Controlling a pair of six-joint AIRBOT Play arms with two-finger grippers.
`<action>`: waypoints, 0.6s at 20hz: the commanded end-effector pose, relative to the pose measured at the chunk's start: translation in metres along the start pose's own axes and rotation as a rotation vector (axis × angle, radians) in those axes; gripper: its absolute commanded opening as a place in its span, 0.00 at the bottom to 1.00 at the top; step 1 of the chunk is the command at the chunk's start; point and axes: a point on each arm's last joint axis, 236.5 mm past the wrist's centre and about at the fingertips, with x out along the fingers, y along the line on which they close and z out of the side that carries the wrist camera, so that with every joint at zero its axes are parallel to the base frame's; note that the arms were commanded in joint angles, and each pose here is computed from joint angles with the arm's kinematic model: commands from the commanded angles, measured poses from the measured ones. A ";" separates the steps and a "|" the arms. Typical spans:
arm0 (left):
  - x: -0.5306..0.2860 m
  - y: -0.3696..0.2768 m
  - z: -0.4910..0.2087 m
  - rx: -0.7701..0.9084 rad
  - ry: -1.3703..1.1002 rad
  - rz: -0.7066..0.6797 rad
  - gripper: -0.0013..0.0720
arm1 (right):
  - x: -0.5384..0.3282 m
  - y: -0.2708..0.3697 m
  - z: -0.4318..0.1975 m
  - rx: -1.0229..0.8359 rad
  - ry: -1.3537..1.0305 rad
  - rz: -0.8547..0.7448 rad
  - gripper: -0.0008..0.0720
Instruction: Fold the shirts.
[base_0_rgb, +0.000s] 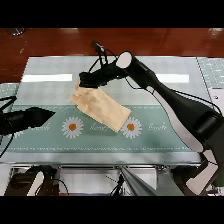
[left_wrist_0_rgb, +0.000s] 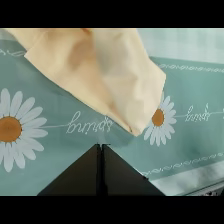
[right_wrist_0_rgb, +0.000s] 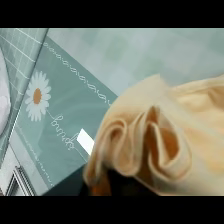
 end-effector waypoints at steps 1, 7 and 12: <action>0.004 0.003 0.001 -0.011 -0.010 0.002 0.04 | 0.032 -0.016 -0.013 0.052 0.026 -0.004 0.88; 0.005 0.004 0.002 -0.012 -0.008 0.004 0.04 | -0.118 -0.066 0.004 0.055 0.119 -0.102 0.88; 0.005 0.008 0.003 0.000 -0.012 0.019 0.04 | -0.280 -0.137 -0.061 0.098 0.096 -0.537 0.88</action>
